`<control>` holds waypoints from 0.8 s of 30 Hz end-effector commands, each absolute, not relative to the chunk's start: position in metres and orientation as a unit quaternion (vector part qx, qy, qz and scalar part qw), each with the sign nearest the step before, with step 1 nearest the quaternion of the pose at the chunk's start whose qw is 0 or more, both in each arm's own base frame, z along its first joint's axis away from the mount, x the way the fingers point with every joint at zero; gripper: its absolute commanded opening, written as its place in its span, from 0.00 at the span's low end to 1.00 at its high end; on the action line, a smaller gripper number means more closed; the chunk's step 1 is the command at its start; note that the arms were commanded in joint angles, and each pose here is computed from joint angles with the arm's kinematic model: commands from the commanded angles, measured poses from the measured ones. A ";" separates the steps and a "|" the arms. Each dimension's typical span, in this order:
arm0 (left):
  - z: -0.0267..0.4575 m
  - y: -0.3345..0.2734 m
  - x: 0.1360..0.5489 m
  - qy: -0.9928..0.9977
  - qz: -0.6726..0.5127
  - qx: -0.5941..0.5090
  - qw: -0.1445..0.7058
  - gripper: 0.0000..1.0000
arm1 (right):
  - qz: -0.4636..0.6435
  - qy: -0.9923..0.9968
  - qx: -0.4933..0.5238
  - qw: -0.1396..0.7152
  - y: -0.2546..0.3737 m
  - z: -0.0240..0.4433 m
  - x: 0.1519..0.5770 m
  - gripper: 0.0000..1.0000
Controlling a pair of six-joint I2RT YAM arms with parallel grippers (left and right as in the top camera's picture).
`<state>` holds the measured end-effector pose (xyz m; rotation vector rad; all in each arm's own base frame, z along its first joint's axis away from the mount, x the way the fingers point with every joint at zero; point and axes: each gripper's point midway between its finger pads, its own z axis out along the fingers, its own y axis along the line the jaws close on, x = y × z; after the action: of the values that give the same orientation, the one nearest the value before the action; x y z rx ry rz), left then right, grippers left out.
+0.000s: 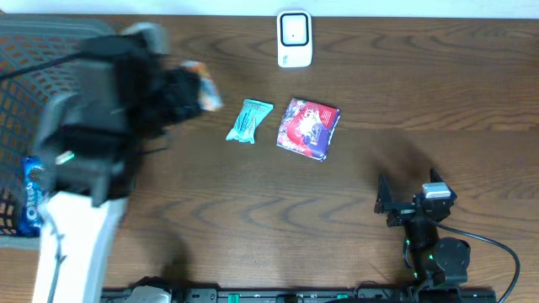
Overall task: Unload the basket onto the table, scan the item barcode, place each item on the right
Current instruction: 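Carry the orange box out and set it below the pink package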
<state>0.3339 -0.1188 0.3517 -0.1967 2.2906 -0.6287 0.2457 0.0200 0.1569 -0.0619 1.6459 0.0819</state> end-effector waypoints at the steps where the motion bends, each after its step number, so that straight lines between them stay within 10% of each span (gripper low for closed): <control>1: 0.293 -0.160 0.341 0.934 -0.185 0.008 0.305 0.08 | 0.029 0.733 -0.028 0.679 0.018 0.157 0.246 0.99; 12: 0.127 -0.215 0.326 0.994 -0.096 -0.036 0.049 0.07 | 0.029 0.733 -0.028 0.679 0.018 0.157 0.246 0.99; 24: 0.032 -0.240 0.353 0.996 -0.077 -0.049 0.015 0.07 | 0.029 0.733 -0.028 0.679 0.018 0.157 0.246 0.99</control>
<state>0.3501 -0.2376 0.0417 -0.0874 3.1026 -0.2539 0.2457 0.0200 0.1569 -0.0619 1.6459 0.0819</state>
